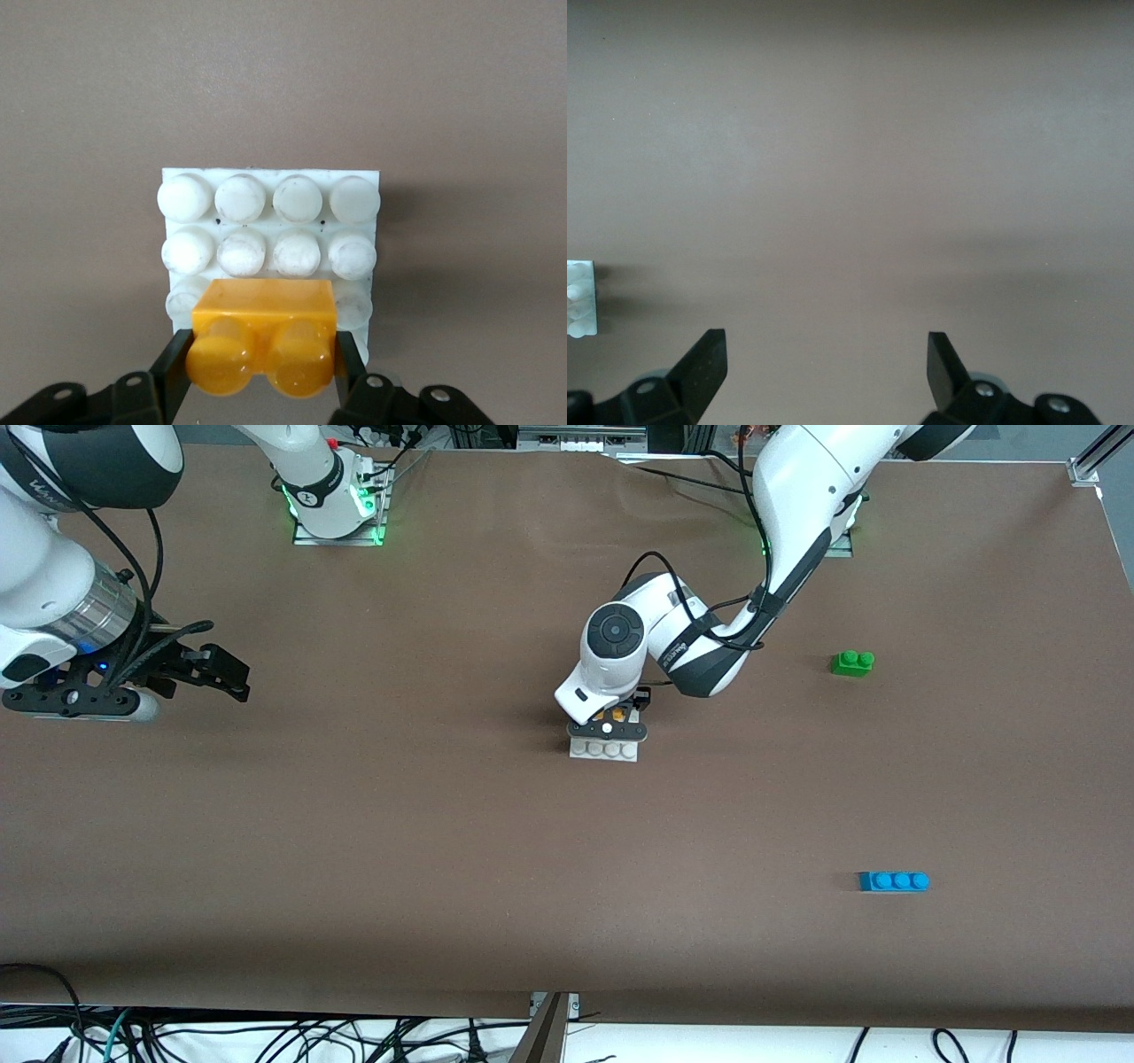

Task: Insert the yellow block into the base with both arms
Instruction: 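Press the yellow block down onto the base plate studs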

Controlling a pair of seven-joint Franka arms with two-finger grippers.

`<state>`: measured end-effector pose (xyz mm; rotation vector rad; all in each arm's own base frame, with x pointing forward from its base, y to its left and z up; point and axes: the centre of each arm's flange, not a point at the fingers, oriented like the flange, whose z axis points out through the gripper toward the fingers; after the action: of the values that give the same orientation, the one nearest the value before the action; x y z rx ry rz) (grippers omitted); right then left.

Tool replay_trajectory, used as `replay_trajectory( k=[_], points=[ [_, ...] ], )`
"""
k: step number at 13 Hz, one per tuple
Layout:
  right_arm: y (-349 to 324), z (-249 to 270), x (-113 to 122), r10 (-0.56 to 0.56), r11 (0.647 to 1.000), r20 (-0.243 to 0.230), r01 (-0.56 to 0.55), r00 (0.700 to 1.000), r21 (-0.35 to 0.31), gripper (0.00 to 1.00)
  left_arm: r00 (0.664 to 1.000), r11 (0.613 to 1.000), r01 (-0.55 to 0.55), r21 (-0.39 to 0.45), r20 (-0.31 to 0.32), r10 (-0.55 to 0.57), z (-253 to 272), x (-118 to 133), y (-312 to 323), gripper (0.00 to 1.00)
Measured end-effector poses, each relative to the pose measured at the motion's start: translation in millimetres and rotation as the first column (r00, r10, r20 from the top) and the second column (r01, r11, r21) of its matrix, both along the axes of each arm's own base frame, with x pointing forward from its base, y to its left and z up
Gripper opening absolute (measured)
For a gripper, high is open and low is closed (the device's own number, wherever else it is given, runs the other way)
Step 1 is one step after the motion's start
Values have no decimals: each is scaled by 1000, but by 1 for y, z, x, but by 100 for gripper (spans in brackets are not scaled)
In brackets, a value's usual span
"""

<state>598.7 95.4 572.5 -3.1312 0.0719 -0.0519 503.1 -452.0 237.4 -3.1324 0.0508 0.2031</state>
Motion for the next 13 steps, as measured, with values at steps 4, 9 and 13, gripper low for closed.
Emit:
replay_trajectory(
  k=[4, 9, 13],
  points=[
    [0, 0, 0, 0, 1000, 0, 0, 1000, 0, 100, 1000, 1000, 1, 9, -19, -1, -12, -3, 1, 68],
    [0, 0, 0, 0, 1000, 0, 0, 1000, 0, 100, 1000, 1000, 2, 11, -27, -2, -17, -4, 1, 68],
    [0, 0, 0, 0, 1000, 0, 0, 1000, 0, 100, 1000, 1000, 2, 11, -30, -2, -19, -4, 0, 68]
  ],
)
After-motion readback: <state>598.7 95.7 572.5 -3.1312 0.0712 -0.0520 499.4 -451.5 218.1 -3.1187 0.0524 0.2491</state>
